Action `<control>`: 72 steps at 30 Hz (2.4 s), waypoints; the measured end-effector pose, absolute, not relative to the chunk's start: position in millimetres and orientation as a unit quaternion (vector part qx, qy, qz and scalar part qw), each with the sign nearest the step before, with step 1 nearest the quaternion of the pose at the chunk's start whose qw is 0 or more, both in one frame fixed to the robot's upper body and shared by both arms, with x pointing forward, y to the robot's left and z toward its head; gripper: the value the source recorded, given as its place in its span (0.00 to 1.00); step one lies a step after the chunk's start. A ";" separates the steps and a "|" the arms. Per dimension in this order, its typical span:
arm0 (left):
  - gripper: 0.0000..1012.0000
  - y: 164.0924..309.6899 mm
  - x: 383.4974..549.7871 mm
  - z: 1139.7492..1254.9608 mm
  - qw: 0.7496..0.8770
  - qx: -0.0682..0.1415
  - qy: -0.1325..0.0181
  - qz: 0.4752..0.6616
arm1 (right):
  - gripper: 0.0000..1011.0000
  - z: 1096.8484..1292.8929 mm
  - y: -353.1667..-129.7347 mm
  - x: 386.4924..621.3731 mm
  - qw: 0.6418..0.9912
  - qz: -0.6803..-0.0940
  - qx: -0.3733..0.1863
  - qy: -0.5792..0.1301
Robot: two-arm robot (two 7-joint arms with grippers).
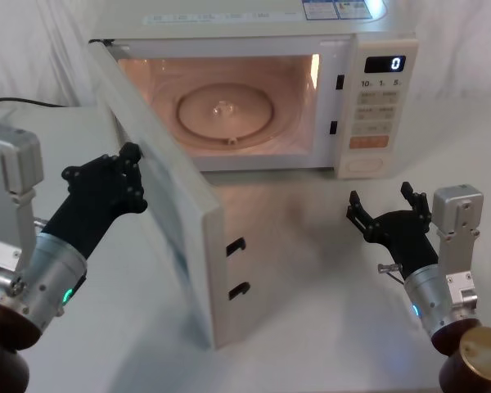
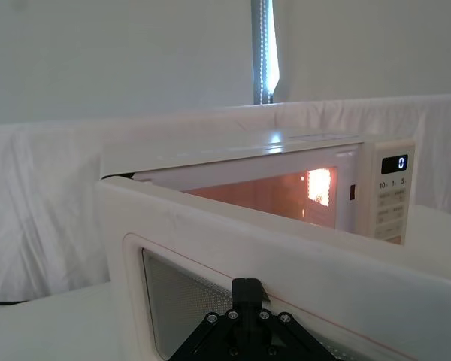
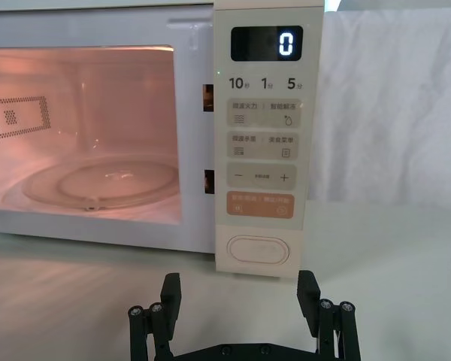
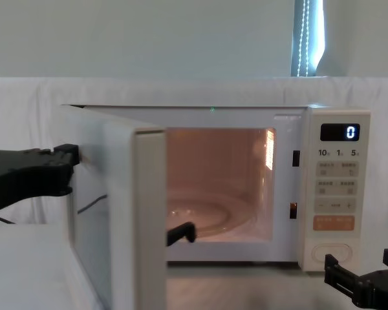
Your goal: Press the button to open the microwave door with one hand; close the microwave door with the other hand.
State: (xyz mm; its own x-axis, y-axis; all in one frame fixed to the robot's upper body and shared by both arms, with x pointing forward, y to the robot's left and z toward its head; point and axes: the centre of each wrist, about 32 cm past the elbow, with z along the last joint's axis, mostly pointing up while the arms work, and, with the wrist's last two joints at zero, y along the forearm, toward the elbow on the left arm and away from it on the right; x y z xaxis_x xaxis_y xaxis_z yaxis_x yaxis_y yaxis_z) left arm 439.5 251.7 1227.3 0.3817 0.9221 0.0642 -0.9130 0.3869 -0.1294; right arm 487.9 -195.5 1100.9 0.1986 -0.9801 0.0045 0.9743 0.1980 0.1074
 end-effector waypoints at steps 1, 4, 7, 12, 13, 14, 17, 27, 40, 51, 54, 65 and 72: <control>0.00 251.1 441.8 1226.9 0.831 -0.035 -0.064 0.551 | 0.99 1100.9 -195.6 487.9 0.773 -0.632 0.040 -0.036; 0.00 249.5 446.8 1226.4 0.832 -0.034 -0.067 0.550 | 0.99 1100.9 -195.6 487.9 0.773 -0.632 0.040 -0.036; 0.00 247.6 452.4 1225.5 0.832 -0.035 -0.071 0.549 | 0.99 1100.9 -195.6 487.9 0.773 -0.632 0.040 -0.036; 0.00 243.5 460.9 1225.2 0.833 -0.037 -0.081 0.546 | 0.99 1100.9 -195.6 487.9 0.773 -0.632 0.040 -0.036; 0.00 243.0 461.9 1225.1 0.833 -0.037 -0.082 0.546 | 0.99 1100.9 -195.6 487.9 0.773 -0.632 0.040 -0.036; 0.00 241.5 465.1 1225.3 0.834 -0.037 -0.084 0.545 | 0.99 1100.9 -195.6 488.0 0.773 -0.632 0.040 -0.036; 0.00 239.7 469.1 1225.8 0.835 -0.038 -0.085 0.543 | 0.99 1100.9 -195.6 487.9 0.773 -0.632 0.040 -0.036; 0.00 228.1 490.1 1225.9 0.850 -0.036 -0.083 0.519 | 0.99 1100.9 -195.6 488.0 0.773 -0.632 0.040 -0.036; 0.00 211.7 513.8 1226.2 0.853 -0.038 -0.090 0.512 | 0.99 1100.9 -195.6 488.0 0.773 -0.632 0.040 -0.036; 0.00 197.8 529.9 1228.3 0.854 -0.034 -0.101 0.509 | 0.99 1100.9 -195.6 488.0 0.773 -0.632 0.040 -0.036; 0.00 195.9 533.3 1228.9 0.854 -0.033 -0.102 0.510 | 0.99 1100.9 -195.6 487.9 0.773 -0.632 0.040 -0.036; 0.00 187.3 548.5 1233.2 0.852 -0.023 -0.112 0.510 | 0.99 1100.9 -195.6 487.9 0.773 -0.632 0.040 -0.036; 0.00 182.6 556.6 1236.4 0.853 -0.019 -0.111 0.510 | 0.99 1100.9 -195.6 487.9 0.773 -0.632 0.040 -0.036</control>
State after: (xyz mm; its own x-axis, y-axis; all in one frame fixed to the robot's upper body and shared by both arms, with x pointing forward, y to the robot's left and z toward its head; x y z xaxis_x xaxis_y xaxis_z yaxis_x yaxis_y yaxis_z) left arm 556.6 182.6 1236.4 0.4549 0.8743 0.1692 -0.8657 0.4787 -0.1461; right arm 487.9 -195.6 1100.9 0.1985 -0.9801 0.0045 0.9743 0.1978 0.1075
